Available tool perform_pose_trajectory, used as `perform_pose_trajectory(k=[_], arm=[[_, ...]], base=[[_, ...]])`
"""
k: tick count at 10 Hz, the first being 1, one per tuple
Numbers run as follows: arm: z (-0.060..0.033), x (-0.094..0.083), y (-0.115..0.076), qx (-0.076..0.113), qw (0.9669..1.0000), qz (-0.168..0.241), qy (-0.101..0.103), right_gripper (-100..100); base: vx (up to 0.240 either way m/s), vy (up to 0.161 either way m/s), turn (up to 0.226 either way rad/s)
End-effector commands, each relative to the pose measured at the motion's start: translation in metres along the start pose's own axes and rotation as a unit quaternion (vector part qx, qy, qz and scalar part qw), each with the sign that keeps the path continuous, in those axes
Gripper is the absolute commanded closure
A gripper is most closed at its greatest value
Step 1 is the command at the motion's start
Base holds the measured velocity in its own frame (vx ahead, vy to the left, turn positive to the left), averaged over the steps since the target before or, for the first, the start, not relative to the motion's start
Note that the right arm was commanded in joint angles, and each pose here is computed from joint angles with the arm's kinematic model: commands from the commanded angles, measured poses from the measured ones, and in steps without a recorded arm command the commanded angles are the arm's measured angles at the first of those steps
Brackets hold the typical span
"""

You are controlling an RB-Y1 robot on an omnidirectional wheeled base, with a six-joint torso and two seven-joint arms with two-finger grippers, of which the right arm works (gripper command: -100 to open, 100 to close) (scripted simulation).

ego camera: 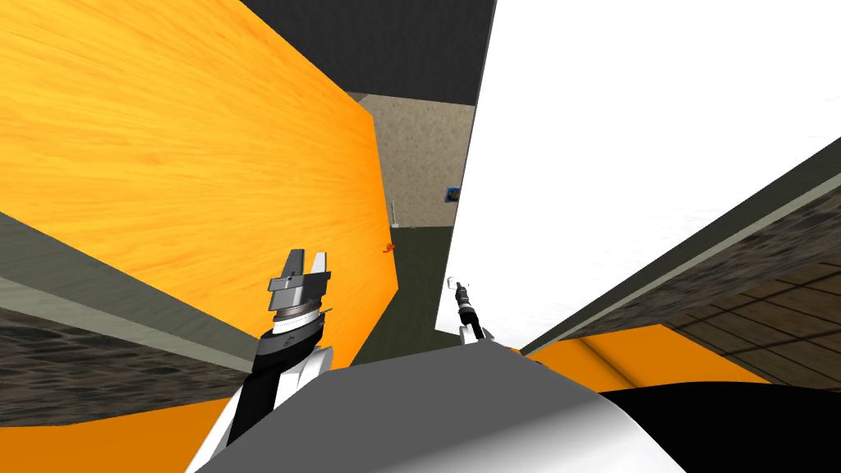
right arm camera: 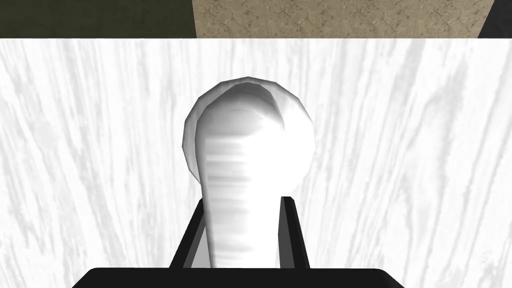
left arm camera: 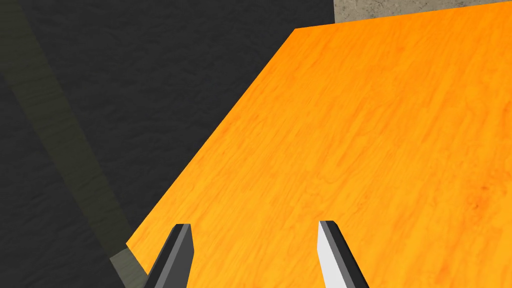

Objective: Push the door open

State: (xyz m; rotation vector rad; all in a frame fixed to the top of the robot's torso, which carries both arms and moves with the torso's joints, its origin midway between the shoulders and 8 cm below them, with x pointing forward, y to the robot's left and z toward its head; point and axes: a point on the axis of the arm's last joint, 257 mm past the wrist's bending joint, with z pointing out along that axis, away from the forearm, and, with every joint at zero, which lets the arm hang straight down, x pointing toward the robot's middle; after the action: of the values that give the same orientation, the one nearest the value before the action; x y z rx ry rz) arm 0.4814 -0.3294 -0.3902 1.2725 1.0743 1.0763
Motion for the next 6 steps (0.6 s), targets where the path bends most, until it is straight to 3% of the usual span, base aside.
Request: perform_pose_trajectory(k=[1,6], arm=[[-0.0022,-0.01,0.001,0.001,1.0,-0.005,-0.008,100],[-0.001,-0.022,0.007,-0.006,0.9992,-0.008,-0.038,100]], base=[[0.052,-0.002,-0.005],[0.126,0.015,-0.094]])
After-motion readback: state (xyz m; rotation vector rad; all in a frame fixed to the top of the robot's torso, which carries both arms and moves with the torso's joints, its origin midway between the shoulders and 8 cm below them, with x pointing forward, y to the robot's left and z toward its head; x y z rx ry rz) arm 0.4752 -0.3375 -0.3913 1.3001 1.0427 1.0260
